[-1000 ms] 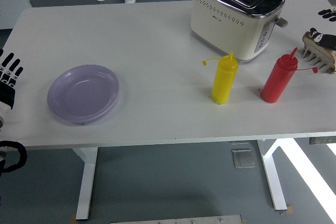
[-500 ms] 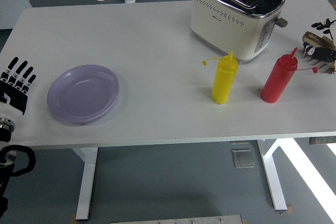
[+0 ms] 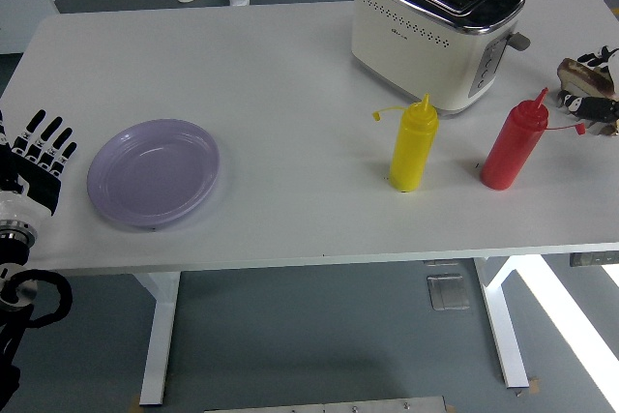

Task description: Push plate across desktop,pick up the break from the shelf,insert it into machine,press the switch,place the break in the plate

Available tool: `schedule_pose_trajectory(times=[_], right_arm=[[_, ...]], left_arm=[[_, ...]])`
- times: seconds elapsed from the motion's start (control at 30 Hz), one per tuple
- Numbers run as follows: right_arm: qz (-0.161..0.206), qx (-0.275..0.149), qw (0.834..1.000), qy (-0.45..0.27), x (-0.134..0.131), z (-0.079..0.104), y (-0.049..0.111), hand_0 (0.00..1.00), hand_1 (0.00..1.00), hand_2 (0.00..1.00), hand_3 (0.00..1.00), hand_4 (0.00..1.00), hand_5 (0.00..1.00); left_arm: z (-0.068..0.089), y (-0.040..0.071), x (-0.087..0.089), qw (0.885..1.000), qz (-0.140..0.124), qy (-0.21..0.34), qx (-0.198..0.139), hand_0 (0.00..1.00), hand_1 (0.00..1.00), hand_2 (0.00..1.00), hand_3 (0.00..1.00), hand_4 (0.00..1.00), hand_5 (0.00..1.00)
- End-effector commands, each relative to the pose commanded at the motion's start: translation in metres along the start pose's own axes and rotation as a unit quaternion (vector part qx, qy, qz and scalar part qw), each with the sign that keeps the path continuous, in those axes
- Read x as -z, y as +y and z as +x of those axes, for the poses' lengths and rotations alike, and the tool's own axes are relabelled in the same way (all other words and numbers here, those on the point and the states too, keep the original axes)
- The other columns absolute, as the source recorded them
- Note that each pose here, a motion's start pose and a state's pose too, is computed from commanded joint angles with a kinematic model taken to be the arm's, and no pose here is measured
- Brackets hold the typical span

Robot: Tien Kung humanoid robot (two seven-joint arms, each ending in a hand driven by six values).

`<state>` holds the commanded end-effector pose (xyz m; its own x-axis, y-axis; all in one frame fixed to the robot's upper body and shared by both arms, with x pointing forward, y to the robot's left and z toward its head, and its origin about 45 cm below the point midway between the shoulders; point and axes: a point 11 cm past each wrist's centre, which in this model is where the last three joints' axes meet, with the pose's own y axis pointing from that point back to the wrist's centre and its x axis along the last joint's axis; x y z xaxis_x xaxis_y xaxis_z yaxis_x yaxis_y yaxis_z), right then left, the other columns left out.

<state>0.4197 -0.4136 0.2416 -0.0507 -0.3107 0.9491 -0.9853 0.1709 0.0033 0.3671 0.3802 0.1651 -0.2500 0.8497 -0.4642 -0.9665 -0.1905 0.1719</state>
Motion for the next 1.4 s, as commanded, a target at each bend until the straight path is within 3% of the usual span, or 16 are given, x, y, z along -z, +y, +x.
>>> schedule_pose_trajectory(times=[0.2, 0.23, 0.4, 0.43, 0.5, 0.8, 0.83, 1.4], right_arm=[[-0.005, -0.009, 1.0, 0.01, -0.004, -0.001, -0.003, 0.756, 0.721, 0.737, 0.737, 0.753, 0.28], [-0.006, -0.011, 1.0, 0.012, -0.004, -0.001, -0.003, 0.691, 0.659, 0.68, 0.72, 0.718, 0.239], [-0.007, -0.015, 1.0, 0.017, -0.005, -0.003, -0.004, 0.691, 0.659, 0.68, 0.72, 0.718, 0.239], [-0.007, -0.016, 1.0, 0.018, -0.005, -0.004, -0.004, 0.673, 0.641, 0.61, 0.692, 0.681, 0.204], [-0.007, -0.016, 1.0, 0.018, -0.005, -0.005, -0.004, 0.673, 0.641, 0.61, 0.692, 0.681, 0.204], [-0.006, -0.021, 1.0, 0.02, -0.006, -0.007, -0.003, 0.665, 0.632, 0.564, 0.677, 0.653, 0.179], [-0.005, -0.022, 1.0, 0.021, -0.005, -0.007, -0.003, 0.658, 0.624, 0.527, 0.66, 0.609, 0.158], [-0.006, -0.037, 0.999, 0.03, -0.007, -0.006, -0.003, 0.652, 0.613, 0.518, 0.633, 0.587, 0.154]], left_arm=[[-0.001, 0.0, 0.005, 1.0, 0.006, 0.004, 0.0, 0.911, 0.822, 0.788, 0.837, 0.817, 0.998], [-0.001, 0.0, 0.005, 1.0, 0.007, 0.005, 0.0, 0.904, 0.821, 0.786, 0.832, 0.818, 0.998], [-0.002, 0.0, 0.01, 1.0, 0.014, 0.009, 0.003, 0.904, 0.821, 0.786, 0.832, 0.818, 0.998], [-0.003, 0.001, 0.012, 1.0, 0.016, 0.01, 0.004, 0.89, 0.818, 0.782, 0.832, 0.815, 0.998], [-0.004, 0.001, 0.015, 1.0, 0.02, 0.01, 0.006, 0.89, 0.818, 0.782, 0.832, 0.815, 0.998], [-0.019, 0.001, 0.033, 0.999, 0.046, 0.004, 0.025, 0.887, 0.815, 0.781, 0.827, 0.816, 0.998], [-0.021, 0.001, 0.035, 0.998, 0.049, 0.003, 0.027, 0.885, 0.815, 0.779, 0.824, 0.814, 0.998], [-0.039, 0.0, 0.049, 0.997, 0.066, -0.002, 0.048, 0.879, 0.811, 0.775, 0.817, 0.811, 0.998]])
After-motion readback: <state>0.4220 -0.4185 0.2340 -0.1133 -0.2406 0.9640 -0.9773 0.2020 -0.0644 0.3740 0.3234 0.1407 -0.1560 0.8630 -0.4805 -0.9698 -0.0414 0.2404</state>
